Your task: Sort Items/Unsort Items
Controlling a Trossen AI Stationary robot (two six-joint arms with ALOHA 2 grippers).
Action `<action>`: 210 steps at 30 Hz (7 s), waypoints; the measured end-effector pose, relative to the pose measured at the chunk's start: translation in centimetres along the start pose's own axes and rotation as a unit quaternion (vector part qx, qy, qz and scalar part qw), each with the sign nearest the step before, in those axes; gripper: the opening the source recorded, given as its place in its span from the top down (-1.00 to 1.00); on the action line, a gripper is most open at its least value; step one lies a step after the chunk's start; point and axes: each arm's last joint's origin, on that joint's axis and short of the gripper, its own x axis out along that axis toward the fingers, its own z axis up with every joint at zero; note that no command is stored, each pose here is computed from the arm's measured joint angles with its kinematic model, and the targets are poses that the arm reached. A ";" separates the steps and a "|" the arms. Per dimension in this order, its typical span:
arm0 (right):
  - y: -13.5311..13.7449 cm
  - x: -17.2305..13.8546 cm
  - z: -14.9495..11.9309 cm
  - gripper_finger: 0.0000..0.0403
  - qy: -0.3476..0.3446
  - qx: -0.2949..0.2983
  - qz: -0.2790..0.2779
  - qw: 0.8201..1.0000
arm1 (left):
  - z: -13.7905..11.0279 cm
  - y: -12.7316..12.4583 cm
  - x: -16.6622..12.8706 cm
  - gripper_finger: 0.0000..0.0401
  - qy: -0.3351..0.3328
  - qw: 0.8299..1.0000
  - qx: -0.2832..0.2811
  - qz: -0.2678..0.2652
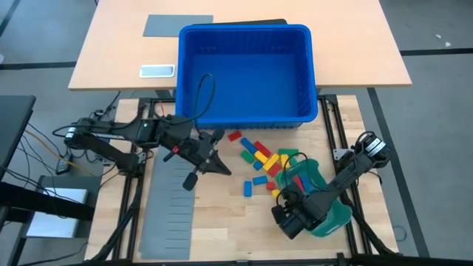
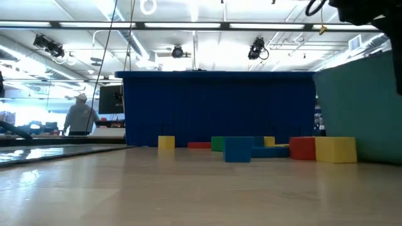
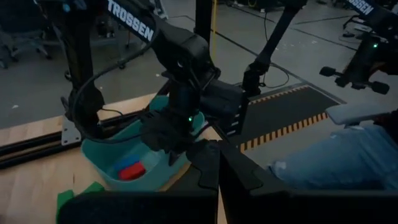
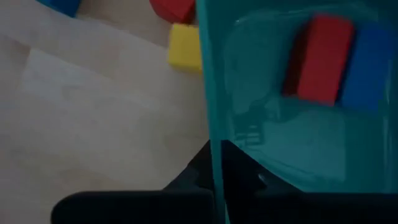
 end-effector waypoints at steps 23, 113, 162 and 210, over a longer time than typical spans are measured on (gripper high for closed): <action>3.0 -9.5 5.6 1.00 -0.117 -0.101 0.102 0.983 | 2.0 -1.4 -5.1 0.96 -0.056 0.998 0.023 0.021; 1.0 -13.0 6.9 1.00 -0.111 -0.093 0.280 0.949 | 3.1 -2.7 -10.3 0.96 -0.102 0.989 0.036 0.102; -0.1 -2.0 -2.1 1.00 0.061 0.072 -0.094 0.991 | 0.9 -2.6 -8.2 0.96 -0.079 0.991 0.047 0.102; 2.0 -5.9 6.0 0.96 -0.022 -0.202 -0.063 0.977 | 0.5 -2.6 -8.2 0.96 -0.058 0.993 0.029 0.098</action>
